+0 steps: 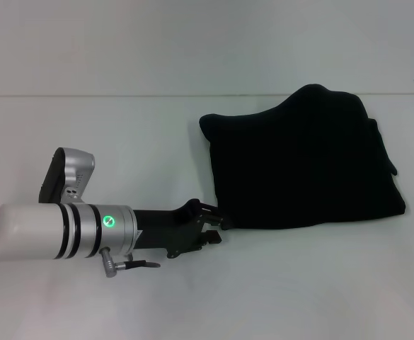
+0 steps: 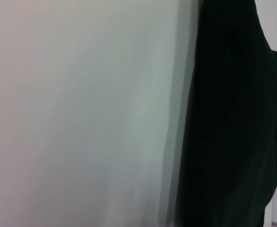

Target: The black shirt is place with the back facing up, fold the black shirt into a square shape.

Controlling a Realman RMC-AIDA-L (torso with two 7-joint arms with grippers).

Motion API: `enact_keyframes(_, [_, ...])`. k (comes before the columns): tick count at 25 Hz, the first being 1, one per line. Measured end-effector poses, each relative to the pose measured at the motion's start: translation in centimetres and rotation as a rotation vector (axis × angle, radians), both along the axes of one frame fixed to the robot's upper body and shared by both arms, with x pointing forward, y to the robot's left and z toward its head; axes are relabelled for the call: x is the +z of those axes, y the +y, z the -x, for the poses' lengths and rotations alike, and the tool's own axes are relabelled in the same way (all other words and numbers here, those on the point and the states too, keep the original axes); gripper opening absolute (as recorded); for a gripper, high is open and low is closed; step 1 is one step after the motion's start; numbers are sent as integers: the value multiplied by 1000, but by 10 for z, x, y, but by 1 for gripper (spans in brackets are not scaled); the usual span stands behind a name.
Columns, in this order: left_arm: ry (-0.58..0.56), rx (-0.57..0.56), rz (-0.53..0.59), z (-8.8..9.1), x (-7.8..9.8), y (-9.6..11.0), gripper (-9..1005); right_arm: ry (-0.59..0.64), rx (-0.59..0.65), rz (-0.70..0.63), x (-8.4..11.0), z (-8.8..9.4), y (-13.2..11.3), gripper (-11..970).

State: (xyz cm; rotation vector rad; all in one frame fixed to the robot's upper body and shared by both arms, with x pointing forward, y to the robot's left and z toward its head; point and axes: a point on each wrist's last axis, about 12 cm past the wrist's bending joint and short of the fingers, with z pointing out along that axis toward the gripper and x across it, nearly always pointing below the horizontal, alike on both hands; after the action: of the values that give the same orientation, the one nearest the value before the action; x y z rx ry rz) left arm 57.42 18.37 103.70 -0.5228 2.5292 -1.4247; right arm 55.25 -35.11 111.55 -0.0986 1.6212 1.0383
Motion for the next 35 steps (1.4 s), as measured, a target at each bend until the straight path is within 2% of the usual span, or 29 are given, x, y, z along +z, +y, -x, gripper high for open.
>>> enact_keyframes(16, [-43, -8, -61, -11, 2, -17, 349, 8, -4, -9, -3, 4, -1, 700])
enact_keyframes(24, [-59, -12, -61, -11, 3, -17, 165, 9, -7, -18, -4, 5, -2, 700])
enact_keyframes(30, [-135, -64, -71, -12, 6, -17, 54, 11, -9, -19, -3, 3, -3, 699])
enact_keyframes(32, [-143, -66, -68, -10, 6, -12, 21, 11, -7, -22, -2, 3, -2, 699])
enact_keyframes(35, [-147, -60, -49, -4, 5, 2, 34, 11, -5, -24, -1, 1, -1, 701])
